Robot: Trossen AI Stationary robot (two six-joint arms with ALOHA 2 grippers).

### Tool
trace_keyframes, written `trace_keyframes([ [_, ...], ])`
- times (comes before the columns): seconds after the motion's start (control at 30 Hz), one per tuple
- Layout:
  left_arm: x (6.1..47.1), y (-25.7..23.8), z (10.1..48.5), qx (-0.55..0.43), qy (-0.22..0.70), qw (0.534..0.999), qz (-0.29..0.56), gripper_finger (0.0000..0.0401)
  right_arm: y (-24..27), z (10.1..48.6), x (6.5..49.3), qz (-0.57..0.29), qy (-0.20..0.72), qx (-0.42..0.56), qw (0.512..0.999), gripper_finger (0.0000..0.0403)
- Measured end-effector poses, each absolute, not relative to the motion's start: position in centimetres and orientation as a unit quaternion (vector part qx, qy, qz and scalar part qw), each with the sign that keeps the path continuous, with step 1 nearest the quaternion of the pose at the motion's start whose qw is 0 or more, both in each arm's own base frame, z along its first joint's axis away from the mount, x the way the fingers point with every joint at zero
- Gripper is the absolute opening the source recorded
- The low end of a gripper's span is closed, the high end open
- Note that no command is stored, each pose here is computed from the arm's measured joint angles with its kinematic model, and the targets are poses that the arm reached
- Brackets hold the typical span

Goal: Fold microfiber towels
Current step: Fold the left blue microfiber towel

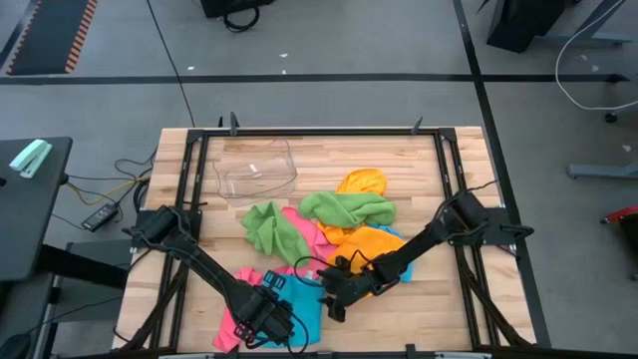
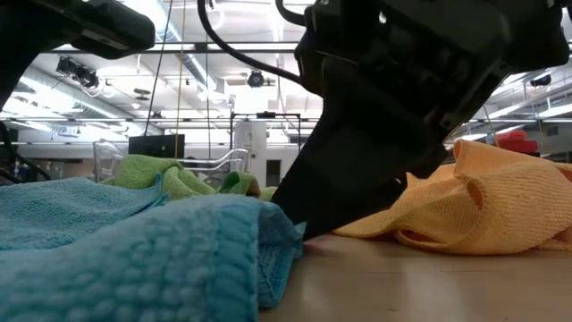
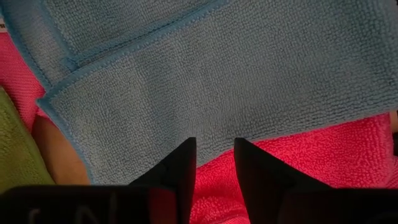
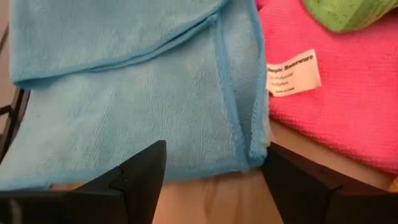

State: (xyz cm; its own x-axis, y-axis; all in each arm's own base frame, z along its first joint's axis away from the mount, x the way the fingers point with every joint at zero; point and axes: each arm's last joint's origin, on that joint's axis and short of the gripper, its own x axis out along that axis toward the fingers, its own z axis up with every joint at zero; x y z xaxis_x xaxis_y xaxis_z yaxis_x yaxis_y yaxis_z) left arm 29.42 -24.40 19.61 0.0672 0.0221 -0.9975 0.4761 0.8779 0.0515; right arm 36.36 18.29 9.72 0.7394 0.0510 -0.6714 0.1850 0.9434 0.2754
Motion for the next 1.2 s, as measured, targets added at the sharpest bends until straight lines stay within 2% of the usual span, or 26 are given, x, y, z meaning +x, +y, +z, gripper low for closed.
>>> trace_keyframes([
  [0.13, 29.4, -24.4, 19.6, 0.187, 0.664, 0.706, -0.161, 0.0118, 18.2, 9.7, 36.5, -0.036, 0.350, 0.160, 0.922, 0.0226],
  [0.23, 29.4, -24.4, 19.6, 0.188, 0.664, 0.706, -0.161, 0.0114, 18.2, 9.6, 36.5, -0.038, 0.350, 0.159, 0.922, 0.0184],
  [0.43, 29.6, -24.4, 19.6, 0.199, 0.654, 0.714, -0.149, 0.0110, 18.1, 9.5, 36.5, -0.040, 0.350, 0.140, 0.925, 0.0040],
  [0.5, 29.6, -24.3, 19.6, 0.208, 0.649, 0.718, -0.140, 0.0111, 17.9, 9.5, 36.6, -0.032, 0.352, 0.131, 0.926, 0.0013],
  [0.7, 29.7, -24.1, 19.7, 0.234, 0.640, 0.720, -0.129, 0.0108, 17.9, 9.5, 36.5, -0.021, 0.360, 0.126, 0.924, 0.0005],
  [0.83, 29.6, -24.1, 20.0, 0.234, 0.639, 0.721, -0.129, 0.0100, 17.6, 10.5, 36.1, -0.027, 0.398, 0.100, 0.912, 0.0004],
  [0.97, 30.2, -24.5, 21.2, 0.255, 0.615, 0.733, -0.141, 0.0090, 16.8, 12.7, 35.6, -0.038, 0.429, 0.076, 0.899, 0.0002],
  [1.2, 32.0, -25.1, 22.6, 0.319, 0.516, 0.783, -0.137, 0.0075, 14.1, 17.2, 34.1, -0.059, 0.461, 0.044, 0.884, 0.0002],
])
